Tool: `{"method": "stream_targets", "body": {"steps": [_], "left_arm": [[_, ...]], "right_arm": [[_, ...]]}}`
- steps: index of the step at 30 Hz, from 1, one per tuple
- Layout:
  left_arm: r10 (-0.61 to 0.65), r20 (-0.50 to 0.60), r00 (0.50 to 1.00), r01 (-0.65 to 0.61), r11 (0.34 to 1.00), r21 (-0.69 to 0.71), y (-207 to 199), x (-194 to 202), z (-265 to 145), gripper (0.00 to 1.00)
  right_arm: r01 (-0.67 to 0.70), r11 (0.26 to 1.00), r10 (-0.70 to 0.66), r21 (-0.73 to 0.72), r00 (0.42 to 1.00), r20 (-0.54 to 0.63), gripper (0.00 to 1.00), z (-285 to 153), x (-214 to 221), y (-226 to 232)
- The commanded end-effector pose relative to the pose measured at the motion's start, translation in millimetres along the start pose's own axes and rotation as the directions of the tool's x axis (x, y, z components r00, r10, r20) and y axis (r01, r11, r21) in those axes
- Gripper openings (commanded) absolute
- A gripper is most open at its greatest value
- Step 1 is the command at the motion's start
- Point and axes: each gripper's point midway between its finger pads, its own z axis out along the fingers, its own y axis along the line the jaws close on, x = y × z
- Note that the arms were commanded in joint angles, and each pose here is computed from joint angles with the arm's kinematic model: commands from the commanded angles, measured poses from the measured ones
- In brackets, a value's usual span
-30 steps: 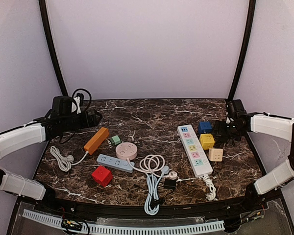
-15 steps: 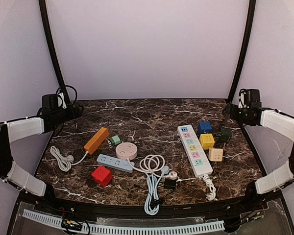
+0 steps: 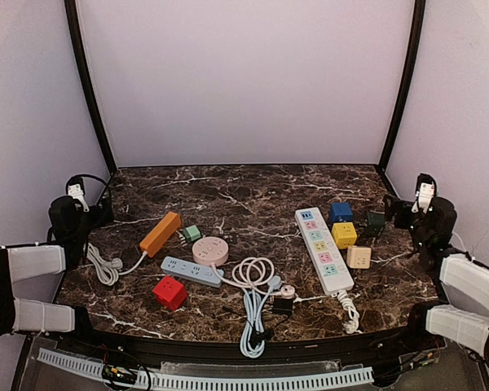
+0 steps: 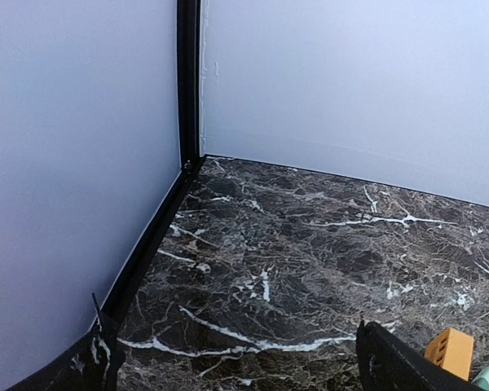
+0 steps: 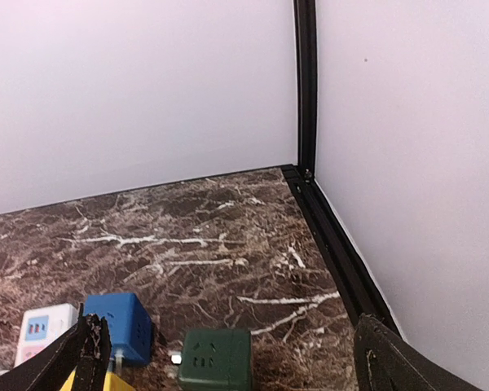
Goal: Pull the plug off the socket
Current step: Reset both arms
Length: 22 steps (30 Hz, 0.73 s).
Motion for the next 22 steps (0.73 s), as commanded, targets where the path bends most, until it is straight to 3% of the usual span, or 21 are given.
{"method": "stream_targets", "body": {"steps": [1,5,22], "left_arm": [[0.075,0.069,0.995,-0.072,0.996,-0.048,9.4,6.2,-9.2,0.99],[0.090,0.061,0.994,-0.084,0.992,-0.090,18.9,24.2,-11.5,0.99],[0.065,0.041,0.997,-0.060,0.993,-0.100,21.6,35.2,-8.0,0.99]], "right_arm": [[0.051,0.997,-0.061,0.053,0.980,0.191,0.99,-15.9,-12.2,-11.0],[0.060,0.996,-0.073,0.065,0.972,0.225,0.99,-22.8,-2.2,-14.4],[0.068,0.996,-0.078,0.051,0.975,0.206,0.99,-19.2,1.4,-11.8]]}}
